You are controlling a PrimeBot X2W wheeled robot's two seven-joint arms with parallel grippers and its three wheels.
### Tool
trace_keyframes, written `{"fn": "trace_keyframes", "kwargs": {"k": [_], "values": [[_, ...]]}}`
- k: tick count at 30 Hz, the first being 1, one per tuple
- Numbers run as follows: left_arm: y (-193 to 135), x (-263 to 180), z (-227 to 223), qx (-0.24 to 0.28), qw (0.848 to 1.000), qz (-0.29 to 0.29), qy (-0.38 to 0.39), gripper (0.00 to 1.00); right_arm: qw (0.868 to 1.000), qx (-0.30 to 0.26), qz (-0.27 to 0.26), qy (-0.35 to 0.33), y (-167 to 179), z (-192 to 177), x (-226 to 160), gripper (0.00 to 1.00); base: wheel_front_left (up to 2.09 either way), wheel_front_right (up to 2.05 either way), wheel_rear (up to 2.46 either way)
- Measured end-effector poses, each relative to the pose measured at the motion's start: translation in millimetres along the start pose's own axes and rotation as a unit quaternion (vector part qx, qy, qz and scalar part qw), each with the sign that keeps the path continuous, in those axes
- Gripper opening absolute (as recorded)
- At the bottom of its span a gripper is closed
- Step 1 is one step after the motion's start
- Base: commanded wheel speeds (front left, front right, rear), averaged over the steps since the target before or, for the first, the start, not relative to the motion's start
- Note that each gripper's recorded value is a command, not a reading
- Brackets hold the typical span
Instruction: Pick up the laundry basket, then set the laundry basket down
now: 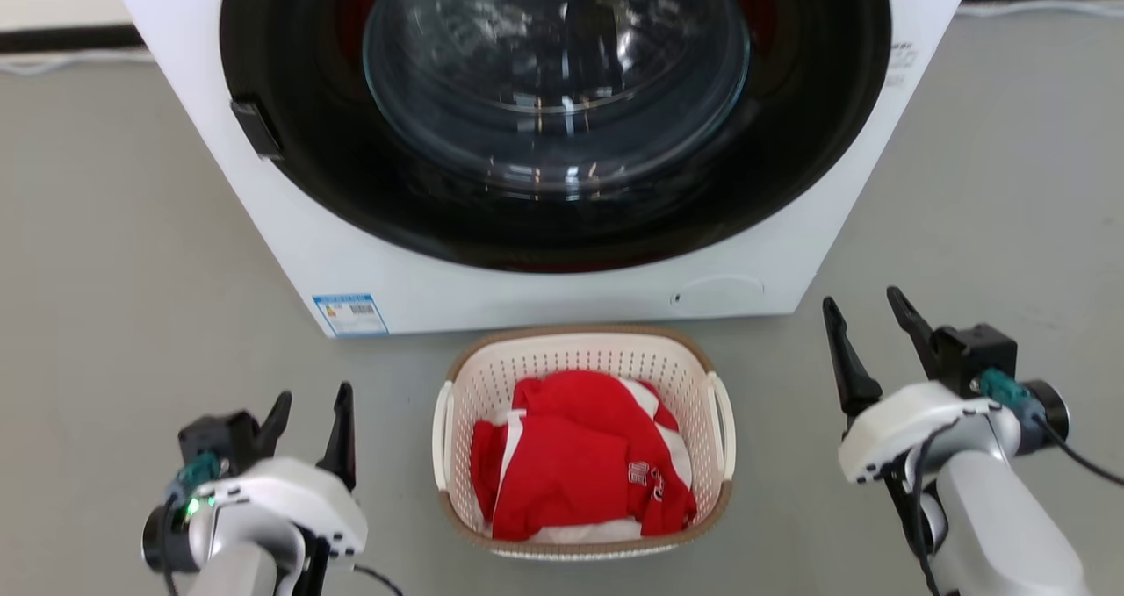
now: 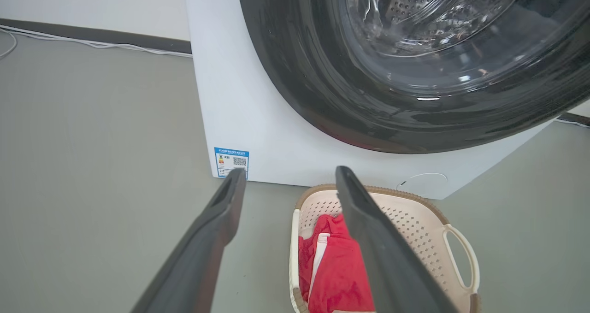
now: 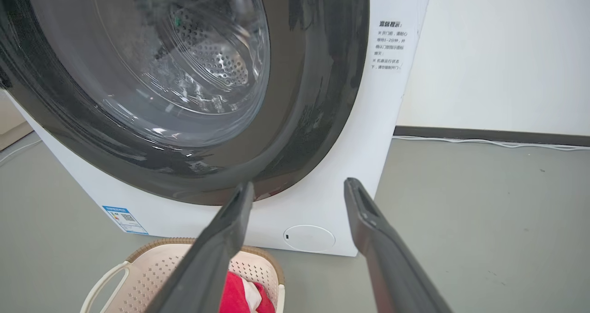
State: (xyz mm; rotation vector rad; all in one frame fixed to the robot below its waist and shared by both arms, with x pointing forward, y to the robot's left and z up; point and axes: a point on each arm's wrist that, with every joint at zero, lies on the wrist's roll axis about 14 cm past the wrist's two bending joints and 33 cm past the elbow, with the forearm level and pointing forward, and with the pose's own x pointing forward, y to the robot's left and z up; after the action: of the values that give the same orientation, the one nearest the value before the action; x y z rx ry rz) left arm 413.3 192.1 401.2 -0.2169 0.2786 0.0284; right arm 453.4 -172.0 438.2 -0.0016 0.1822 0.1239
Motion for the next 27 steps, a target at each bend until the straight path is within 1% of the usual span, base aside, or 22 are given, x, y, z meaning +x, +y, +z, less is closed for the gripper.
{"fn": "trace_keyframes", "kwargs": {"k": [8, 16, 20, 26, 27], "values": [[6.4, -30.1, 8.9, -0.012, 0.999, 0.009, -0.030, 1.00, 0.999, 0.000, -0.008, -0.042, -0.1, 19.6, -31.9, 1.00, 0.00, 0.00, 0.00], [8.4, -54.6, 9.1, -0.012, 0.999, 0.009, -0.044, 1.00, 0.998, 0.004, -0.019, -0.061, -1.6, 22.9, -63.6, 1.00, 0.00, 0.00, 0.00], [6.5, -60.4, 12.2, -0.016, 0.998, 0.008, -0.054, 1.00, 0.997, 0.006, -0.028, -0.066, -5.7, 23.4, -73.7, 1.00, 0.00, 0.00, 0.00], [6.2, -64.9, 17.2, -0.015, 0.998, 0.006, -0.065, 1.00, 0.997, 0.008, -0.028, -0.069, -3.9, 23.1, -78.6, 1.00, 0.00, 0.00, 0.00], [6.0, -66.4, 16.4, -0.012, 0.998, 0.006, -0.064, 0.00, 0.998, 0.010, -0.028, -0.064, -2.9, 19.8, -80.5, 0.00, 0.00, 0.00, 0.00]]}}
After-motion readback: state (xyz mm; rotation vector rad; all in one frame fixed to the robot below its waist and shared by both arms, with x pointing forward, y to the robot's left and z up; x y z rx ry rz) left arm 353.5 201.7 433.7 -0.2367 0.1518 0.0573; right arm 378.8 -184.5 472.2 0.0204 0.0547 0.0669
